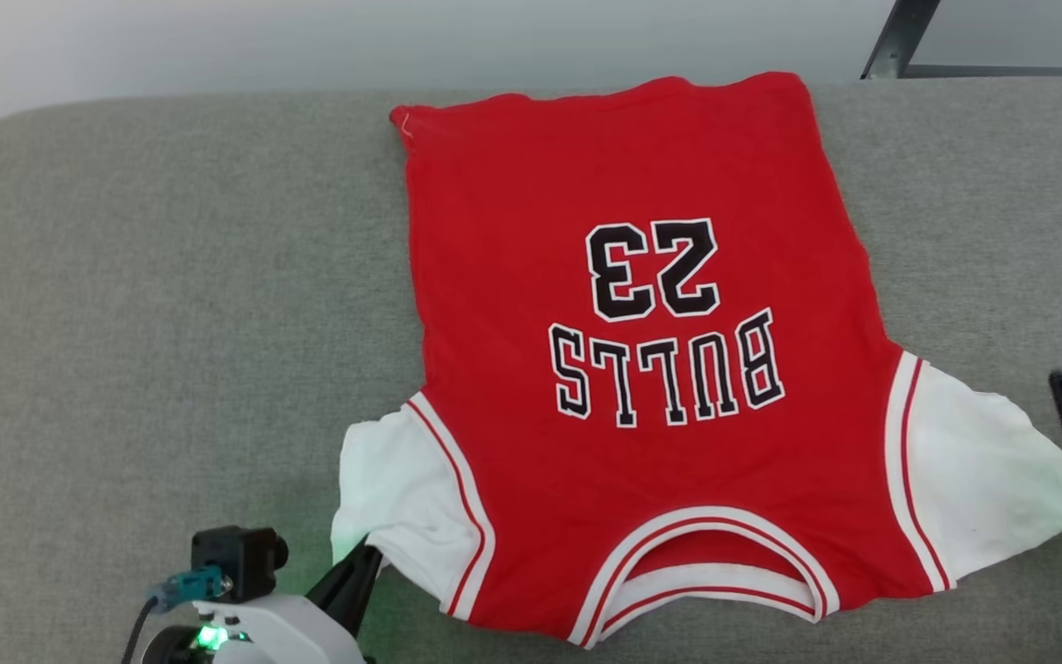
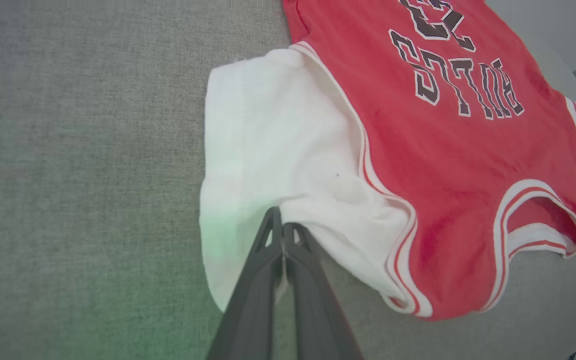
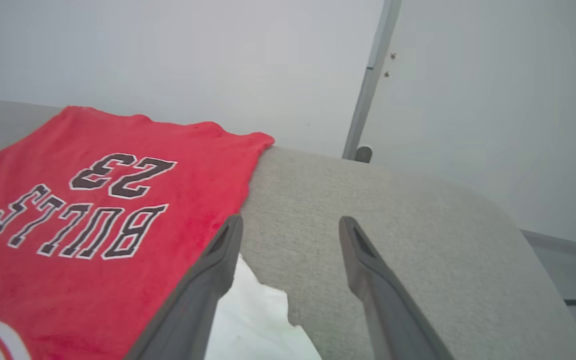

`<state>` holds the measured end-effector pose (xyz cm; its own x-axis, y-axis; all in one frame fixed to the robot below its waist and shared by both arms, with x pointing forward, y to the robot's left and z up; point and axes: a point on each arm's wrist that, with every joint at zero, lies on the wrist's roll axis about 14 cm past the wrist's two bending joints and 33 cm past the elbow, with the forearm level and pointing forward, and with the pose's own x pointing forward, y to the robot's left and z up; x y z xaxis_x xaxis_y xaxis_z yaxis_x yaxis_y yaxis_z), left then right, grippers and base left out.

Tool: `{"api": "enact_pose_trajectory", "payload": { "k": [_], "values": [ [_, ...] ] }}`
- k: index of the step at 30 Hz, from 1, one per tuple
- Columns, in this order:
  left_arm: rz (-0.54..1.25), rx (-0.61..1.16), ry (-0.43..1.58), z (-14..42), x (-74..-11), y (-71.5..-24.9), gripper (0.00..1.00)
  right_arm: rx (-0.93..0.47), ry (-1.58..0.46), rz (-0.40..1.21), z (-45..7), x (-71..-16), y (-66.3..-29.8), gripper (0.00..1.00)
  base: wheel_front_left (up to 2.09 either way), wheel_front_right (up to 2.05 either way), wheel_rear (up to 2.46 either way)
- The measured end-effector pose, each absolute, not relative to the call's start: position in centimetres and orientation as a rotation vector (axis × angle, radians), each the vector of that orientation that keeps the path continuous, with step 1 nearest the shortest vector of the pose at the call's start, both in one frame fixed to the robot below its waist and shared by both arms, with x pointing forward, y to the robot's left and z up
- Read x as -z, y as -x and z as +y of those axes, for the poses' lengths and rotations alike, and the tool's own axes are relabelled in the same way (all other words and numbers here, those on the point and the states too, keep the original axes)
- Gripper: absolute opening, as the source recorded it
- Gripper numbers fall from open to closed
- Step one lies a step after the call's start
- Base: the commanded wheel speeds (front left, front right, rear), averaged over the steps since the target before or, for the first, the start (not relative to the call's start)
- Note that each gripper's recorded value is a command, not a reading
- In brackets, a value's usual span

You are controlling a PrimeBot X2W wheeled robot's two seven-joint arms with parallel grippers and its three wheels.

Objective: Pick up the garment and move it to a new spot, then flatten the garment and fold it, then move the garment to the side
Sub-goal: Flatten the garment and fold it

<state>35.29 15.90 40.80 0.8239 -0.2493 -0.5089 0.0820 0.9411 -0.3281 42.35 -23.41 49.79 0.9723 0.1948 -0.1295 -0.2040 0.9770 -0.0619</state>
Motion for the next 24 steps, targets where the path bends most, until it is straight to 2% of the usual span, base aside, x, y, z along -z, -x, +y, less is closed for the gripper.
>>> {"api": "enact_pose_trajectory", "payload": {
  "k": [6, 11, 17, 24],
  "values": [
    [0.538, 0.193, 0.290, 15.5, -41.3, -36.0, 0.00, -0.260, 0.071, 0.023, -21.0, -53.5, -45.6, 1.00, 0.00, 0.00, 0.00],
    [0.503, 0.208, 0.294, 15.0, -41.8, -36.7, 0.00, -0.273, 0.069, -0.051, -19.6, -56.4, -50.1, 1.00, 0.00, 0.00, 0.00],
    [0.473, 0.211, 0.297, 14.8, -41.8, -37.6, 0.00, -0.274, 0.095, 0.024, -18.4, -56.2, -56.3, 1.00, 0.00, 0.00, 0.00],
    [0.456, 0.212, 0.313, 14.4, -41.4, -37.9, 0.00, -0.267, 0.108, 0.331, -17.2, -51.8, -62.5, 1.00, 0.00, 0.00, 0.00]
  ]
}}
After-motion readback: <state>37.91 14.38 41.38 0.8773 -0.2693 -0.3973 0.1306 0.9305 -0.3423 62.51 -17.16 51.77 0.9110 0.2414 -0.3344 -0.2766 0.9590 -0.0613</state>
